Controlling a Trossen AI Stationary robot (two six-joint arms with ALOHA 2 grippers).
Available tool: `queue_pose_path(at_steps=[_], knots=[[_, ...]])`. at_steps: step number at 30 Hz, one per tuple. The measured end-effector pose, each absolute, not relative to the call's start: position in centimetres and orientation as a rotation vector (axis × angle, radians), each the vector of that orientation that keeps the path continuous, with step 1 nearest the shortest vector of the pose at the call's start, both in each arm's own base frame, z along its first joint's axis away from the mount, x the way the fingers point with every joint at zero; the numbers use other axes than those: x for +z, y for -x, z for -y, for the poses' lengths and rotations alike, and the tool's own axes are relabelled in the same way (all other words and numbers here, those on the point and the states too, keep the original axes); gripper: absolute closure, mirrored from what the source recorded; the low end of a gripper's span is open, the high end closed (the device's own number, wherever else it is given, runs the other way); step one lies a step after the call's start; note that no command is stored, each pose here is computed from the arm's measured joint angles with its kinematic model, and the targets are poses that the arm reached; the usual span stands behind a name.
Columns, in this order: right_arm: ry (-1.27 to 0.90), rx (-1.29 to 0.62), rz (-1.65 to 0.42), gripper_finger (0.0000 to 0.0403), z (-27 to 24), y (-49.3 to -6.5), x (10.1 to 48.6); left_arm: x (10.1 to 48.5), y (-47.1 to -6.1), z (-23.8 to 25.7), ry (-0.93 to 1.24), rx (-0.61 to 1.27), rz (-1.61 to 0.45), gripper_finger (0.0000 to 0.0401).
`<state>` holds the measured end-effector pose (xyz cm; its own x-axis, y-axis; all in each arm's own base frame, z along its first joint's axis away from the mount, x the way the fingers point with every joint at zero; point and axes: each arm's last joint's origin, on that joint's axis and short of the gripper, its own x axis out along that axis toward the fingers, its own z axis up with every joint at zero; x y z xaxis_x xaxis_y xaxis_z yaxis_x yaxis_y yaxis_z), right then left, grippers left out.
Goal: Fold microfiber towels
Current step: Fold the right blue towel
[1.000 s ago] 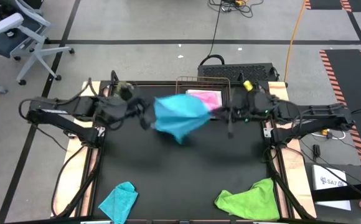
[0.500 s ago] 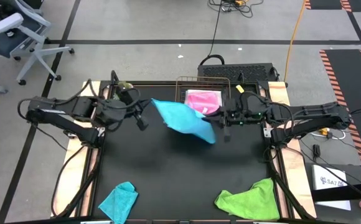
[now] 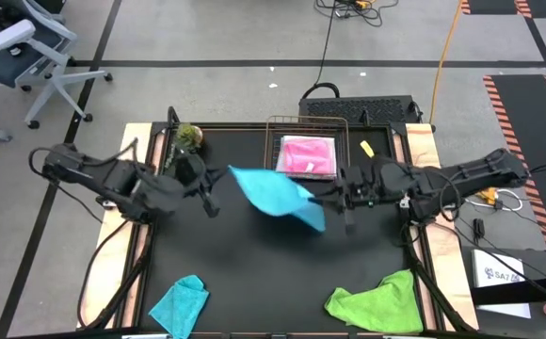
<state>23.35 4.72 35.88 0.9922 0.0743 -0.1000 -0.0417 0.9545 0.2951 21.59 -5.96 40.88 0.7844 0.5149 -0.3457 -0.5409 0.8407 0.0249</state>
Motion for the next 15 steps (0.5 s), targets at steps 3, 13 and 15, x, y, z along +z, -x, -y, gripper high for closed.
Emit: queue_pose_path(at_steps=[3, 13, 15], knots=[[-0.309, 0.079, -0.126, 0.0403, -6.3, -22.9, 35.8, 40.2, -22.2, 7.4, 0.143, 0.549, -0.348, 0.0400], [-0.394, 0.205, -0.130, 0.0403, -10.5, -21.3, 36.0, 41.3, -21.7, 13.4, 0.289, 0.300, -0.211, 0.0401], [-0.427, 0.242, -0.111, 0.0403, -11.1, -21.1, 36.3, 42.5, -21.0, 14.4, 0.289, 0.259, -0.154, 0.0401]])
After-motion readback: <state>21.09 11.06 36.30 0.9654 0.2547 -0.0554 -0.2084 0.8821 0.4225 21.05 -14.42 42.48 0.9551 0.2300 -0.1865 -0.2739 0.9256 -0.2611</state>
